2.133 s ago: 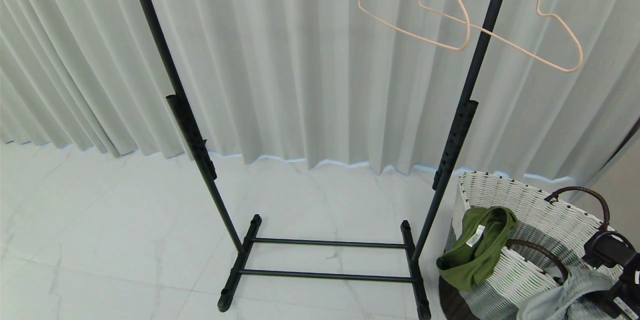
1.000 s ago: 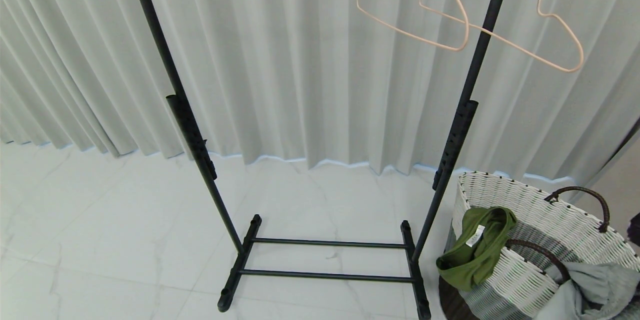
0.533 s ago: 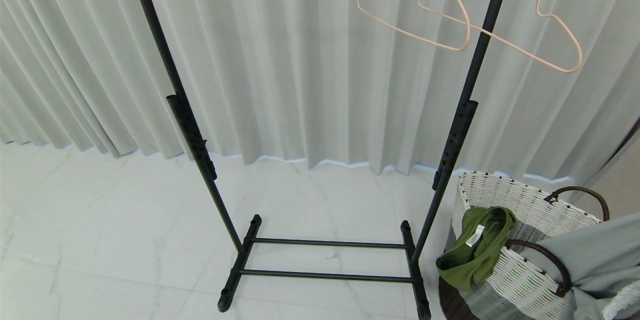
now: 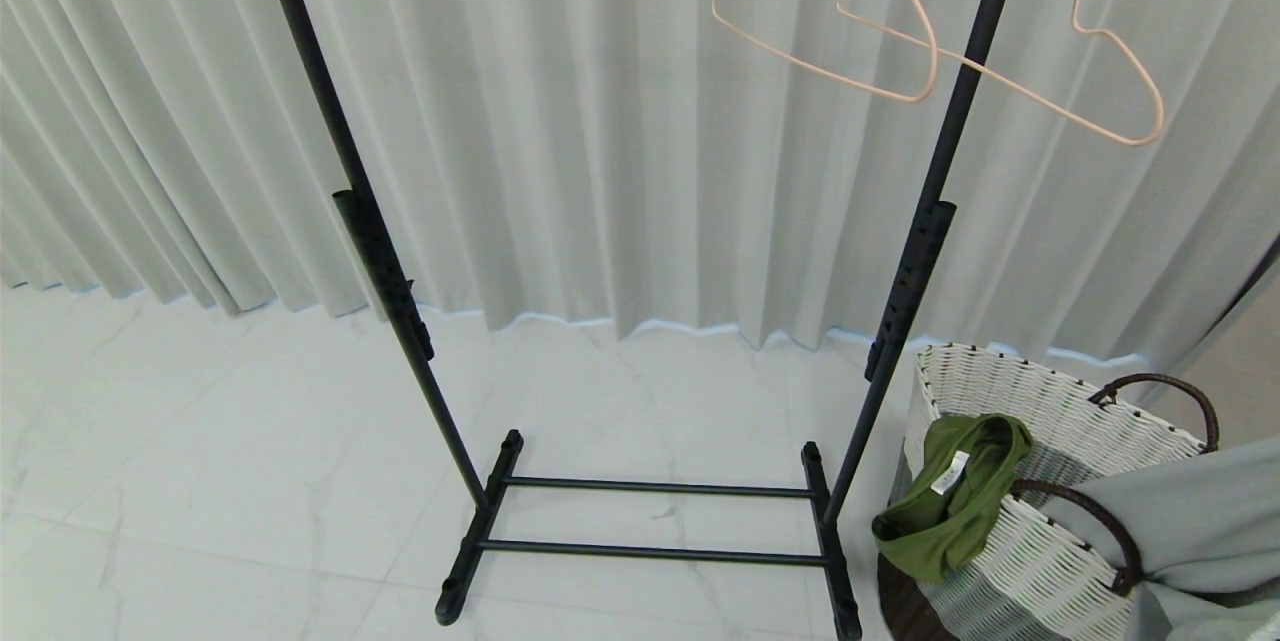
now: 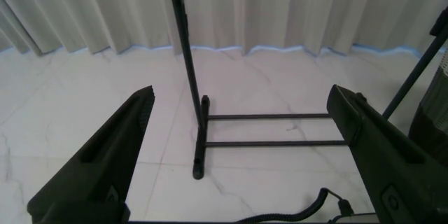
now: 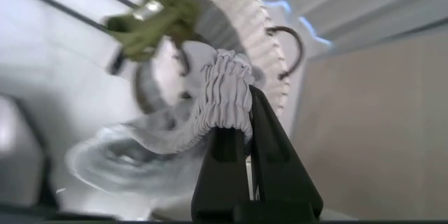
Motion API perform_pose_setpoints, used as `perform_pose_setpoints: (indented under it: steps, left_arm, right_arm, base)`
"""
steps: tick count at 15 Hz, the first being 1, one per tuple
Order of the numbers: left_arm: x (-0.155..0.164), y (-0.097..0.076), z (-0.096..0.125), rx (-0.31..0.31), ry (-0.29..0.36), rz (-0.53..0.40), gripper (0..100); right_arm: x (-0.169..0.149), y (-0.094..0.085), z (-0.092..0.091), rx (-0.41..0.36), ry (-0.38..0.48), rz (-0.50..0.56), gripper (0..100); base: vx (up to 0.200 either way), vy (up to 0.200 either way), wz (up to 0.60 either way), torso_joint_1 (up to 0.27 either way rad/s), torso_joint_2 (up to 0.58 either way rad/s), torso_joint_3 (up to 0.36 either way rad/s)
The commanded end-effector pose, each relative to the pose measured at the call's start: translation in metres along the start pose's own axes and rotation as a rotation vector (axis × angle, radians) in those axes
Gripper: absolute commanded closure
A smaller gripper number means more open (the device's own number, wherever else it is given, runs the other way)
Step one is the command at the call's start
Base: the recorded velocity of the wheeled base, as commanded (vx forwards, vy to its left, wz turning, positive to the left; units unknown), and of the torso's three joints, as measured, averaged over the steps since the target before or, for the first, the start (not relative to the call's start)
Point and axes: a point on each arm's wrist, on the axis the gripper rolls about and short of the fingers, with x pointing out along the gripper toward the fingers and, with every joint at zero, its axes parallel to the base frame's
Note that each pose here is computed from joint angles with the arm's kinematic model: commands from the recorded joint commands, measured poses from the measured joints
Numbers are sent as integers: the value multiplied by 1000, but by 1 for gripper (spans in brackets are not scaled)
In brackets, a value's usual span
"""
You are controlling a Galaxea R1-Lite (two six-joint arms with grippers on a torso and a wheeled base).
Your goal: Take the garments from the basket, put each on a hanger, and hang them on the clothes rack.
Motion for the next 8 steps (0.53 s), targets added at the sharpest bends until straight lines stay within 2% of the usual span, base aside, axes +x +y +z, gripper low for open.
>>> perform_pose_setpoints:
  steps: [1,6,8]
  left_arm:
    - [0,0,0,0,0,0,0]
    - [0,0,0,0,0,0,0]
    - [0,0,0,0,0,0,0]
  right_arm:
    - [-5,0,7,-11,-36,42,100]
    - [-24,3,14,-66,-63,181,100]
    - [-30,5,18,-93,-95,297,100]
  base:
    - [0,0,0,0,0,0]
    - [0,0,0,0,0,0]
    - [0,0,0,0,0,0]
